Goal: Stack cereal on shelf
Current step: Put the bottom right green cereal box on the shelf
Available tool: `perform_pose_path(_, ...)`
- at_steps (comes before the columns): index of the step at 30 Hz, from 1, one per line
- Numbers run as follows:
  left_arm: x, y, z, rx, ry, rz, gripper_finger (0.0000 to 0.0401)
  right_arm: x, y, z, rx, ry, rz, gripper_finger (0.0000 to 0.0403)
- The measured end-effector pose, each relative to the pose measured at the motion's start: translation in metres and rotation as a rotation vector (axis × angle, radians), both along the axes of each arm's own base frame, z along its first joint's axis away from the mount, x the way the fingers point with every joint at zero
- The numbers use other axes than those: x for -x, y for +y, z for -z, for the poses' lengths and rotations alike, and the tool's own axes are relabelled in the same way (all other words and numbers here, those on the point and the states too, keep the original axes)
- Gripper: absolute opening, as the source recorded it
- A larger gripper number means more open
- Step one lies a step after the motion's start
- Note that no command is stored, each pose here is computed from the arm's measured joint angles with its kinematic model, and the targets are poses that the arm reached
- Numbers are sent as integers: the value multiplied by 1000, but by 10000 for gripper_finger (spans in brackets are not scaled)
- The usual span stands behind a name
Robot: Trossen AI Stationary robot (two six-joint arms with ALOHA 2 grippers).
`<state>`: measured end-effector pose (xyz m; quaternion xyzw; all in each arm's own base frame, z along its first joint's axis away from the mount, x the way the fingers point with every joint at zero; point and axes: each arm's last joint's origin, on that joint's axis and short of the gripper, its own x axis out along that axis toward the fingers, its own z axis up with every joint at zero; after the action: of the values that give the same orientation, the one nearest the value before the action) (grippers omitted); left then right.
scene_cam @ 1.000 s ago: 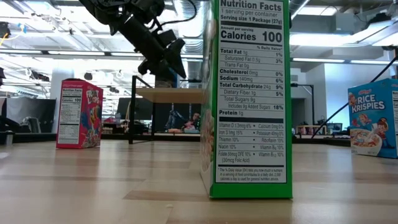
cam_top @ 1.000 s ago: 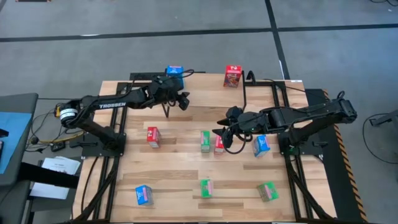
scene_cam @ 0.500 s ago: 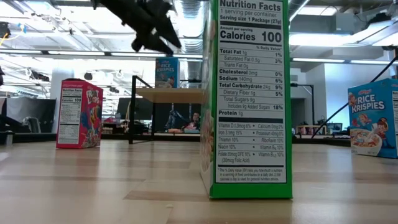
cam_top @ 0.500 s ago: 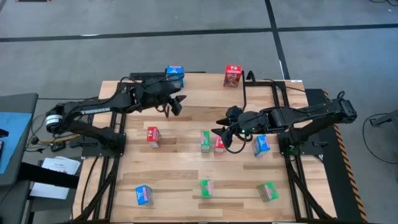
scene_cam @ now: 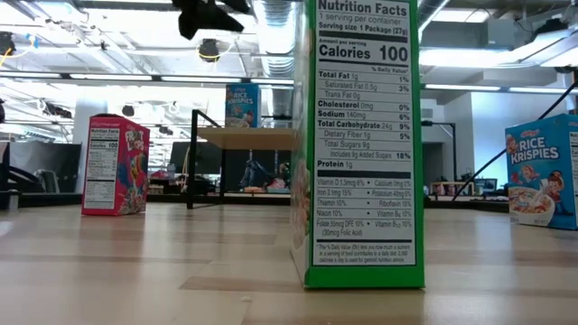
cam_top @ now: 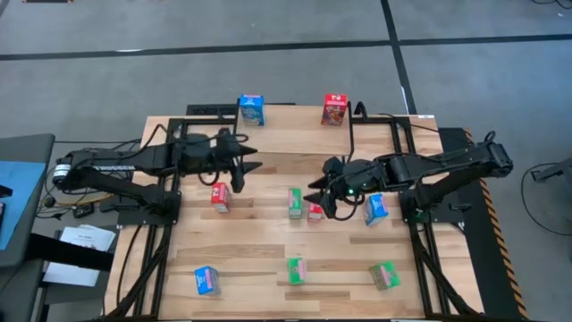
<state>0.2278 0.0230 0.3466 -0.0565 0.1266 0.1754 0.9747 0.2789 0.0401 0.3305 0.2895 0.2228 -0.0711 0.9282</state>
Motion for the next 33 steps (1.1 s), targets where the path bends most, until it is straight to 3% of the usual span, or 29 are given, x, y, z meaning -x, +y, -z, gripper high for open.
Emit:
perform_pose_path(4,4,-12,-3,20,-11,47,203,0,4,0,-97,8,-34,265)
perform_pose_path(13,5,-27,-1,37,2,109,203,5,22,-2,-165,31,-65,265)
perform_pose_path(22,5,-33,-1,81,-7,120,203,18,48,-27,-204,78,-127,265)
perform_pose_path(33,6,-38,0,97,5,139,203,42,66,-16,-394,339,33,265)
